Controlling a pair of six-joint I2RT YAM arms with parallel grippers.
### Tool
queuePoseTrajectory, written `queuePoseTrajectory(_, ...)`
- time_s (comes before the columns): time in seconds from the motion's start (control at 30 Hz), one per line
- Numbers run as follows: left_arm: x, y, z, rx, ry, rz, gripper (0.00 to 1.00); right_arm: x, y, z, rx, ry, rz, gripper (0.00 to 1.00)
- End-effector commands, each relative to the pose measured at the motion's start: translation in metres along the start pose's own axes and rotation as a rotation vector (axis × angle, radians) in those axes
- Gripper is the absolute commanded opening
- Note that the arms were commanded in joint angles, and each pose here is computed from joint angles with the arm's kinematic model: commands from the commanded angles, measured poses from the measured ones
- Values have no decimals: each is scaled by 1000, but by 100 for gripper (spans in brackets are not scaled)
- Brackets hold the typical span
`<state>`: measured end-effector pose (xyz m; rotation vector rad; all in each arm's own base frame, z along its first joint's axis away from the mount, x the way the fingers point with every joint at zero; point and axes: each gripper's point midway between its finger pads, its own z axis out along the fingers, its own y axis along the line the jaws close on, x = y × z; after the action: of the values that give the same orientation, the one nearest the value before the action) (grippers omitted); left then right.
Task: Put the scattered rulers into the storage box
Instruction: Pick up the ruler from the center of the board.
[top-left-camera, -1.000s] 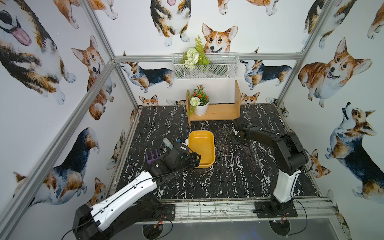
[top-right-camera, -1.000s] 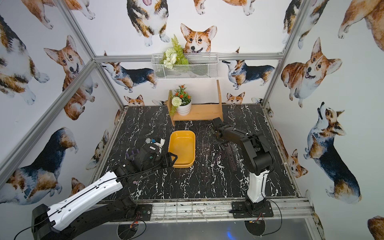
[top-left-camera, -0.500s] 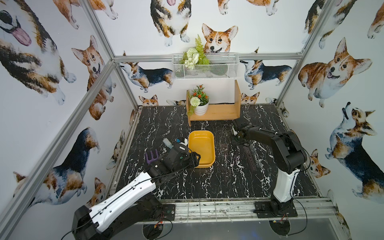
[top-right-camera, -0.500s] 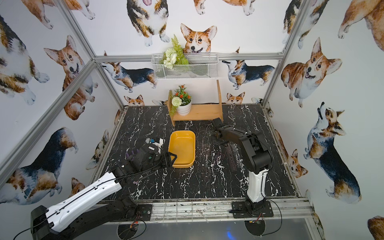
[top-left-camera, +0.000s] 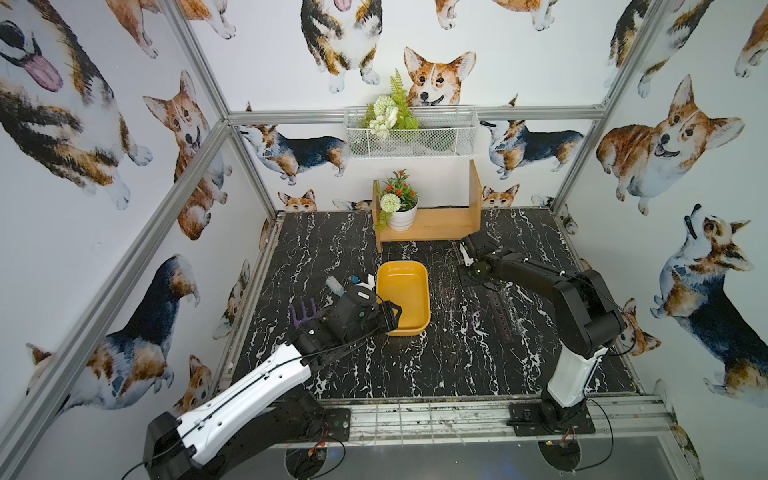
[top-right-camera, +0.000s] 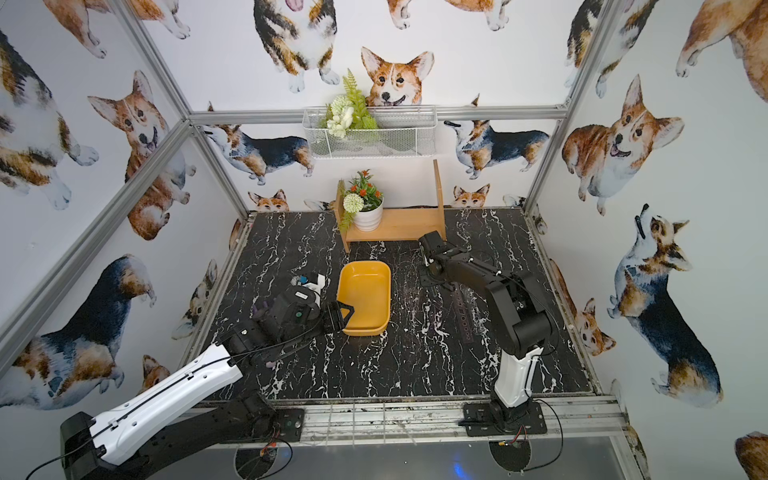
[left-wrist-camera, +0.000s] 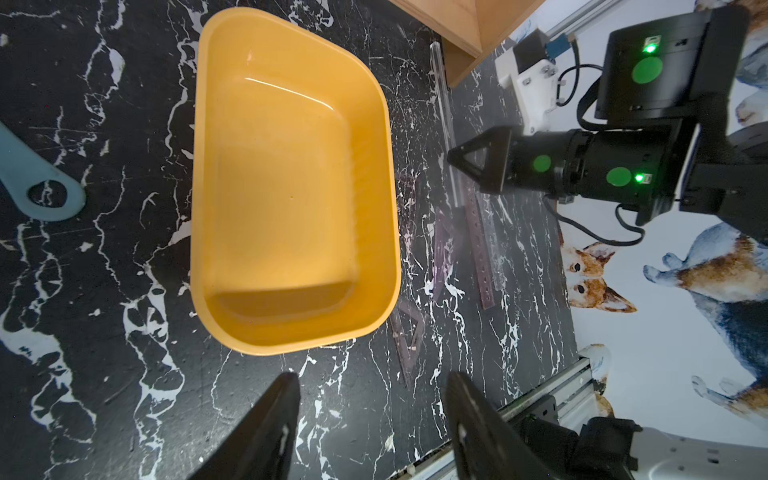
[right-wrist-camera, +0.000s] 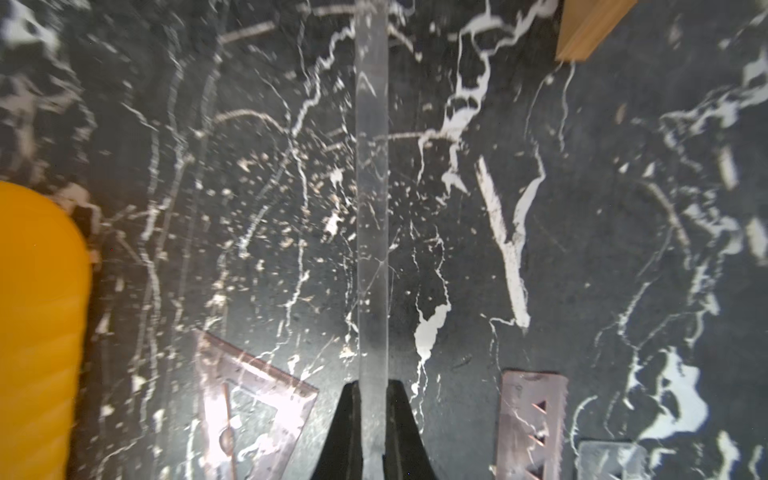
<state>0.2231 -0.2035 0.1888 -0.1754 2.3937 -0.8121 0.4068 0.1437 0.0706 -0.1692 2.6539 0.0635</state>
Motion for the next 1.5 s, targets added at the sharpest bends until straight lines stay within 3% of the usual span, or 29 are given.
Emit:
queuePoseTrajectory(0.0,-10,-8,-3,27,-41,-14,63,-1,6,-17,-25,-2,10,0)
queuePoseTrajectory(0.33,-23,-20,-2,45,-73,-4,67,6,36,-69,-183,-55,47,0)
queuePoseTrajectory(0.57,-35,-31,5,75,-83,-6,69,11,72,-112,-432,-75,84,0)
queuePoseTrajectory(0.93,-62,-46,13,230,-114,-73,73,22,130,-156,-842,-43,180,0)
queuePoseTrajectory(1.47,-66,-62,36,458,-78,-197,70,24,179,-195,-1189,14,288,0)
